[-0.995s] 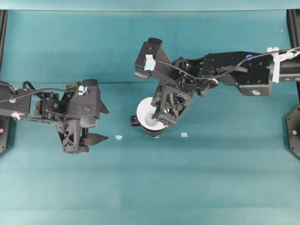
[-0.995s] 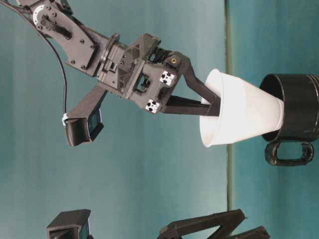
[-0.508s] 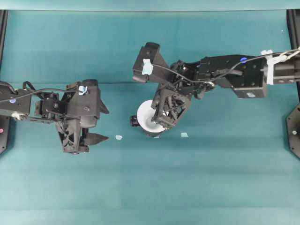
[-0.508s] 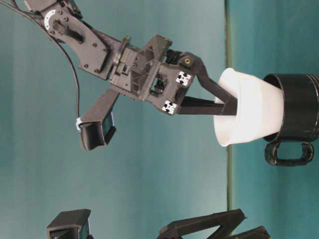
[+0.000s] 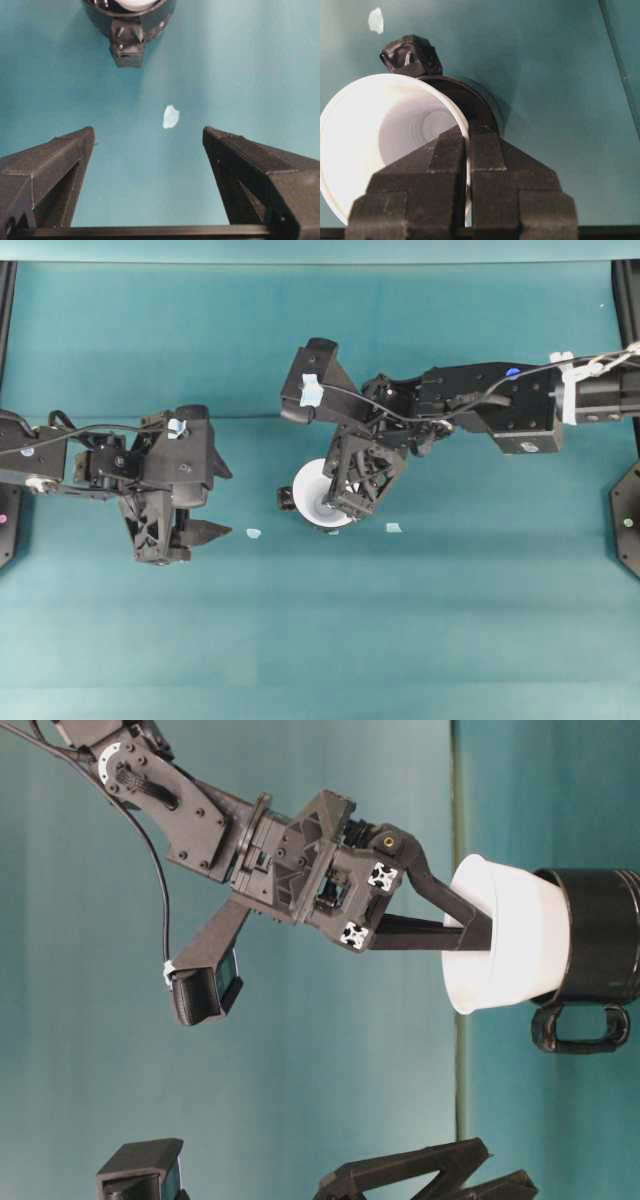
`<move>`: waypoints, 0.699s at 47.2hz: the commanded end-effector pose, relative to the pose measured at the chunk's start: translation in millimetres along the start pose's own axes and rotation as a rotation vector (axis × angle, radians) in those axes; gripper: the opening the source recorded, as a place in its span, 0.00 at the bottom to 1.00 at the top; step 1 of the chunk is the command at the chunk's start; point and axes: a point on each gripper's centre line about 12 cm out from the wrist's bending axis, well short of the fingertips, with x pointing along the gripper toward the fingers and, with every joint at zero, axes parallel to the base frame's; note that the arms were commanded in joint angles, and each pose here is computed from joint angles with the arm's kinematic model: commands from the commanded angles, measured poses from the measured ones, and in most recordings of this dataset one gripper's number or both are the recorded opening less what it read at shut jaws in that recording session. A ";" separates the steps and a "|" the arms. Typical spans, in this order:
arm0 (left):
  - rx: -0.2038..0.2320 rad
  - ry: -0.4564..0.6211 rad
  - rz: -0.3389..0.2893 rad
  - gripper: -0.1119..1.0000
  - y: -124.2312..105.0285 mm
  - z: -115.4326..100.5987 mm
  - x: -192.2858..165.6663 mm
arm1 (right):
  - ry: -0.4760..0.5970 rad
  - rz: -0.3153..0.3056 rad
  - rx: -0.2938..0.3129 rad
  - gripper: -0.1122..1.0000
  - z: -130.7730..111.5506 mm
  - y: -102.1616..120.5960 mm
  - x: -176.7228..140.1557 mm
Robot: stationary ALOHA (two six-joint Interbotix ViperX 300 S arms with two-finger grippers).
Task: Put a paper cup into the cup holder on your left arm.
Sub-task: 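Tilt and insert the white cup into the black mug's opening, then open the right gripper and withdraw it right from the cup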
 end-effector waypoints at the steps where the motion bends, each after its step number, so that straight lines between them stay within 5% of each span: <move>1: 0.004 -0.023 -0.001 0.95 -0.4 6.9 -1.8 | -0.022 0.007 -0.004 0.15 5.3 3.5 -5.0; 7: 0.006 -0.025 -0.001 0.95 -0.4 7.2 -2.2 | -0.022 0.008 -0.003 0.32 5.3 3.6 -5.0; 20: 0.004 -0.023 -0.001 0.95 -0.4 6.9 -1.8 | -0.022 0.003 -0.007 0.93 5.0 3.1 -5.4; 33: 0.003 -0.025 0.001 0.95 0.1 7.2 -2.2 | -0.022 0.003 -0.009 0.91 5.1 3.0 -6.0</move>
